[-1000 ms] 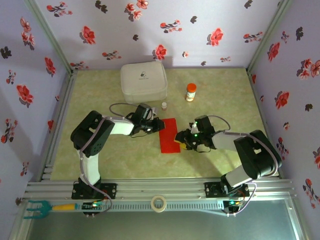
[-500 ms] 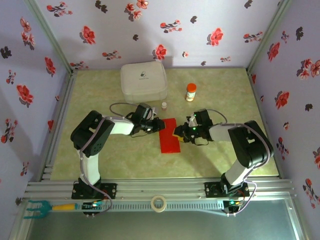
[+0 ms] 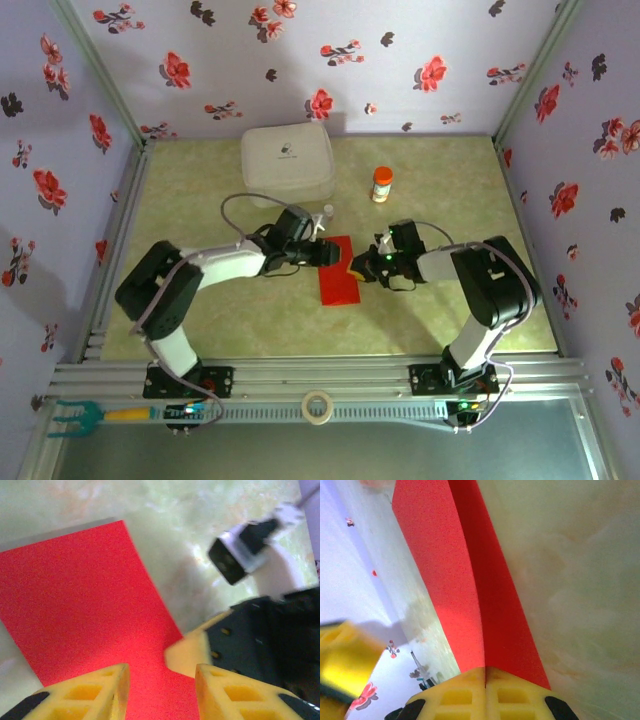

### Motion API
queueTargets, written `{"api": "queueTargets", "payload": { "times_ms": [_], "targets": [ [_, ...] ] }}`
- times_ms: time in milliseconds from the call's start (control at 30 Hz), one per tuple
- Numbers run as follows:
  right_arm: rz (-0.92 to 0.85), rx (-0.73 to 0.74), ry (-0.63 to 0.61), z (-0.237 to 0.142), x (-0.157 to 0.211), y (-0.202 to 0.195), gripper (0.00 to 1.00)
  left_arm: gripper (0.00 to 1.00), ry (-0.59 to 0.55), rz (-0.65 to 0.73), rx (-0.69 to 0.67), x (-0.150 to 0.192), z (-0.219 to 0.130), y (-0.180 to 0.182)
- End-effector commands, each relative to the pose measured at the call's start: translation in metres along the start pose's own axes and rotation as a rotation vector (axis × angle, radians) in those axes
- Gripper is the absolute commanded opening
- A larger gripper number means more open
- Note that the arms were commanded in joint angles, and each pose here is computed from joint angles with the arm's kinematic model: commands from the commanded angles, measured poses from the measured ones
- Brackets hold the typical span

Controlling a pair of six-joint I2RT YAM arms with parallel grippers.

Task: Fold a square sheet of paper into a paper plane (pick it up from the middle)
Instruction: Fold the triangle a second time at the center of the table.

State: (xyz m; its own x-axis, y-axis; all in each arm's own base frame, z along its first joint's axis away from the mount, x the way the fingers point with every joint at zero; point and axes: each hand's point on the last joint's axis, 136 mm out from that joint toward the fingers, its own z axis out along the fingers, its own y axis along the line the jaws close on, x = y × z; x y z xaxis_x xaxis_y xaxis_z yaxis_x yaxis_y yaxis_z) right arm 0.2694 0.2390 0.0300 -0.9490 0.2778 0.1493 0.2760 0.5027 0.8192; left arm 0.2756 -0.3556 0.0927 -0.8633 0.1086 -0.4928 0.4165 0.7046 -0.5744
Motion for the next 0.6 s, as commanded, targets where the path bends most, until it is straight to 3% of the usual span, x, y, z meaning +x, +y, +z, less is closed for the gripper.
{"api": "queueTargets", "payload": {
  "times_ms": [0,200,333,567],
  "targets": [
    [0.072,-0.069,-0.077,-0.006,-0.008,0.012,0.0,0.41,-0.037,0.244,-0.168,0.013,-0.018,-0.003],
    [0.089,-0.054,-0.085,-0.008,-0.006,0.009,0.01,0.49,-0.095,0.6,-0.212,0.052,-0.022,-0.041],
    [0.091,-0.055,-0.08,-0.008,-0.005,0.009,0.02,0.56,-0.063,0.798,-0.235,0.083,-0.008,-0.056],
    [0.09,-0.05,-0.071,-0.007,-0.004,0.007,0.02,0.62,-0.015,0.922,-0.408,0.091,0.009,-0.052]
  ]
}}
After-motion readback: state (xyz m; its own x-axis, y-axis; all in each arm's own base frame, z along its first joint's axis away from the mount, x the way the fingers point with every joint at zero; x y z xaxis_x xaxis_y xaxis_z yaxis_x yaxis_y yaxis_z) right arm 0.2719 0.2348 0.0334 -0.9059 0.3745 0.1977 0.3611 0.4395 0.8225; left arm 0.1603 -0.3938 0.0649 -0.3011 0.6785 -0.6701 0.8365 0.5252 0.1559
